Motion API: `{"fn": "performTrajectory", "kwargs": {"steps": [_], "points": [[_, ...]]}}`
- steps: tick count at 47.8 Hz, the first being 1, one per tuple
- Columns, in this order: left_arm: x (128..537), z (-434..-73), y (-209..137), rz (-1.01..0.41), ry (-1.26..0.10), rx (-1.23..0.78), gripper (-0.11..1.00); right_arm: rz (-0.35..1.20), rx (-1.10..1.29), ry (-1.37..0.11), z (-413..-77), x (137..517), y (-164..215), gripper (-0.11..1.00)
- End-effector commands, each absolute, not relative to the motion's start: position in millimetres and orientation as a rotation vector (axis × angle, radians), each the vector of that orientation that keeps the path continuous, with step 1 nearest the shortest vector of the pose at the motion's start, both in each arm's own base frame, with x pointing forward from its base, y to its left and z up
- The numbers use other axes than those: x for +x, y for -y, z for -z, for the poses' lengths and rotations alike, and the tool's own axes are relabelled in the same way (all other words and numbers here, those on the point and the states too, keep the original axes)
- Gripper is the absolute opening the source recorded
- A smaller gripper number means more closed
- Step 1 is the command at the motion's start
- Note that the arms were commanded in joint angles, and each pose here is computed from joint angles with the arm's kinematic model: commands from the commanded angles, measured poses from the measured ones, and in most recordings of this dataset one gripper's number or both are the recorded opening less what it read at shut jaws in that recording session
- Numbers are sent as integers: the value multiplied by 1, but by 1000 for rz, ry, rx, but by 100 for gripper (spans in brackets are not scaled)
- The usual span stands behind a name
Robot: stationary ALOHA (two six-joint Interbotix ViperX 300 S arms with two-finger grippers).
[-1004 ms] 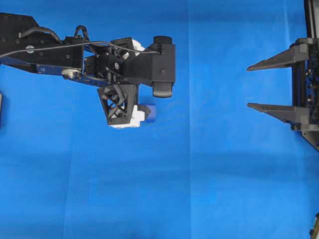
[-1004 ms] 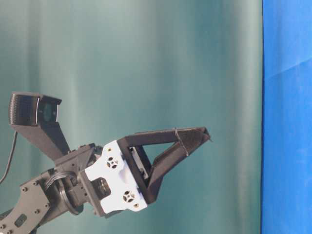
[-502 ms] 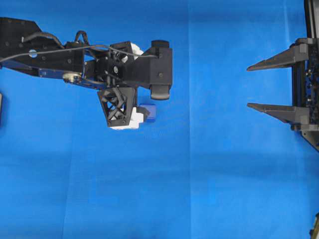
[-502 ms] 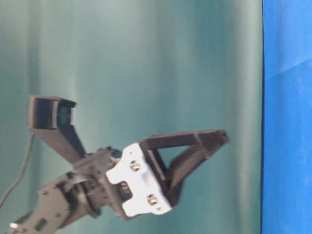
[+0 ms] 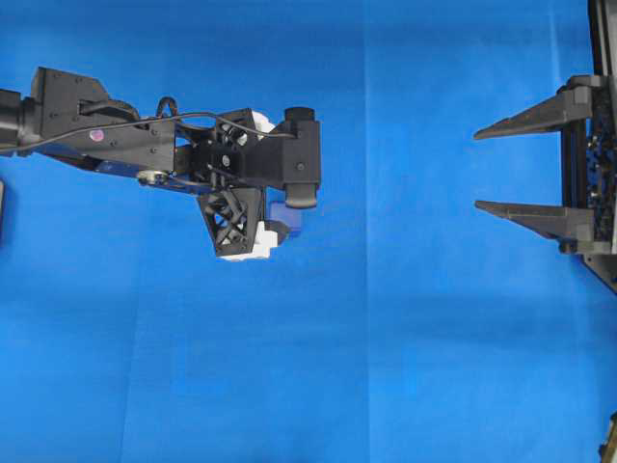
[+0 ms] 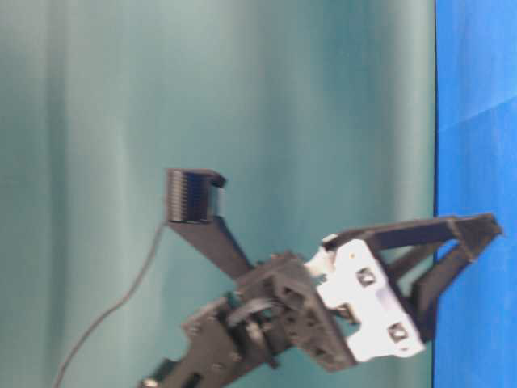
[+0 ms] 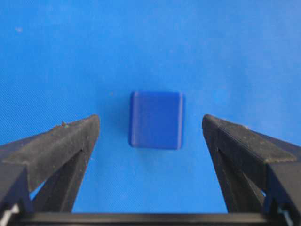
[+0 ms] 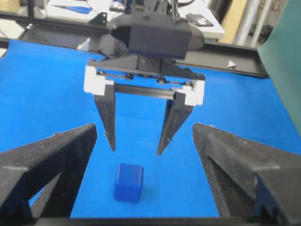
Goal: Handover the blue block to the right arm after grasping it with the left arm, then place it in the designated position.
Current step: 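Close the left gripper on the blue cube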
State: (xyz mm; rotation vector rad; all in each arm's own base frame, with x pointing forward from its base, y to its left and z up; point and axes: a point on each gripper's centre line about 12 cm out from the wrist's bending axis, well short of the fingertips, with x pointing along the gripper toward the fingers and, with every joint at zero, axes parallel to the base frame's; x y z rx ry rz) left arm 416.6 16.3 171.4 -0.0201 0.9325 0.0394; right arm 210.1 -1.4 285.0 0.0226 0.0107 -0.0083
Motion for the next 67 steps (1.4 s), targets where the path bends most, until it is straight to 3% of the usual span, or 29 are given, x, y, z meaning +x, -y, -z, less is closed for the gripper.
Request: {"fn": "performTrajectory", "kwargs": {"steps": [1, 30, 50, 57, 63, 67], "points": [[420, -174, -17, -40, -894, -17, 93, 10, 26, 8, -293, 214, 2, 98], [425, -115, -15, -47, -958, -42, 93, 10, 26, 3, -292, 214, 2, 98], [425, -114, -15, -47, -940, -42, 90, 10, 26, 6, -293, 214, 2, 98], [427, -115, -14, -45, -921, -40, 75, 10, 27, 5, -293, 214, 2, 98], [424, -112, -13, -42, -935, -36, 46, 11, 29, 8, -293, 214, 2, 98], [422, -111, -11, -36, -945, -30, 46, 10, 27, 11, -294, 214, 2, 98]]}}
